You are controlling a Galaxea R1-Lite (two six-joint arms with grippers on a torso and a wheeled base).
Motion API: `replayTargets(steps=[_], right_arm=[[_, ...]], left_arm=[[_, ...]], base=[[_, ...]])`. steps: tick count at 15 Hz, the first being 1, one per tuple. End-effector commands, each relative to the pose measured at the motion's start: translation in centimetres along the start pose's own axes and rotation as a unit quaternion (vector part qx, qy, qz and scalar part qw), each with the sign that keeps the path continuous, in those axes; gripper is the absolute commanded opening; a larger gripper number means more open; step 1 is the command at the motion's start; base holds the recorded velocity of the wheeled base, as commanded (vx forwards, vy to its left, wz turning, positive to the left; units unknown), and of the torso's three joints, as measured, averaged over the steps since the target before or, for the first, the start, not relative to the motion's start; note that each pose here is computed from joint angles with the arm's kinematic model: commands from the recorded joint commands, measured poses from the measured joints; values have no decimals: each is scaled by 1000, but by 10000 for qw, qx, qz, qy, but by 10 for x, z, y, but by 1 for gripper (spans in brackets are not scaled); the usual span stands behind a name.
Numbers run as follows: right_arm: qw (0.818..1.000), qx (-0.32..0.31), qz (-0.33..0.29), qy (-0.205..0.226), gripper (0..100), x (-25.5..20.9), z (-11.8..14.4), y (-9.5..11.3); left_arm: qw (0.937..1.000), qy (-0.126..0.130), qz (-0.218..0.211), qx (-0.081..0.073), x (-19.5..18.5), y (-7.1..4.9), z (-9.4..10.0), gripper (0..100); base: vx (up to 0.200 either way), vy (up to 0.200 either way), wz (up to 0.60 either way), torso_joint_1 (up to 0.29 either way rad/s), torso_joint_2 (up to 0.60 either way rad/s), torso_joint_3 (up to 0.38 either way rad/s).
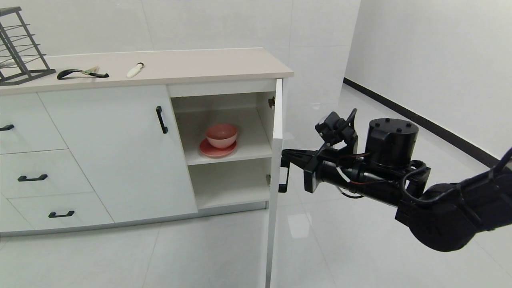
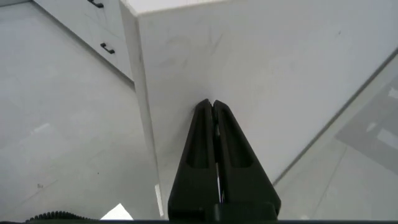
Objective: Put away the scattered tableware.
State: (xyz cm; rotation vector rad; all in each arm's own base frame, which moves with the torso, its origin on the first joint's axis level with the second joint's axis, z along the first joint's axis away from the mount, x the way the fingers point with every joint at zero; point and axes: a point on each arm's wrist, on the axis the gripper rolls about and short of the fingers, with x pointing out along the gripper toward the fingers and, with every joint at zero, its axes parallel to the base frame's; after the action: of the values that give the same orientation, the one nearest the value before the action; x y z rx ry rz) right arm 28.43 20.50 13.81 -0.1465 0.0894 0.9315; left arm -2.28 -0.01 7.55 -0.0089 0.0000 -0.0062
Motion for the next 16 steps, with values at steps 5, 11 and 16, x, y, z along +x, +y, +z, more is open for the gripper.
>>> replayTargets(steps=[5, 11, 16], right_arm=[[9999, -23, 147, -16, 0, 24, -6, 4], [9984, -3, 203, -531, 0, 54, -4, 5], [9979, -28, 202, -612, 0, 68, -9, 3]], left_arm=[[10000, -8, 0, -1, 0, 0, 0, 100], [10000, -8, 0, -1, 0, 0, 0, 100], [10000, 0, 0, -1, 0, 0, 0, 100]], base=[[0, 0, 0, 0, 0, 0], [0, 0, 0, 0, 0, 0], [0, 0, 0, 0, 0, 0]])
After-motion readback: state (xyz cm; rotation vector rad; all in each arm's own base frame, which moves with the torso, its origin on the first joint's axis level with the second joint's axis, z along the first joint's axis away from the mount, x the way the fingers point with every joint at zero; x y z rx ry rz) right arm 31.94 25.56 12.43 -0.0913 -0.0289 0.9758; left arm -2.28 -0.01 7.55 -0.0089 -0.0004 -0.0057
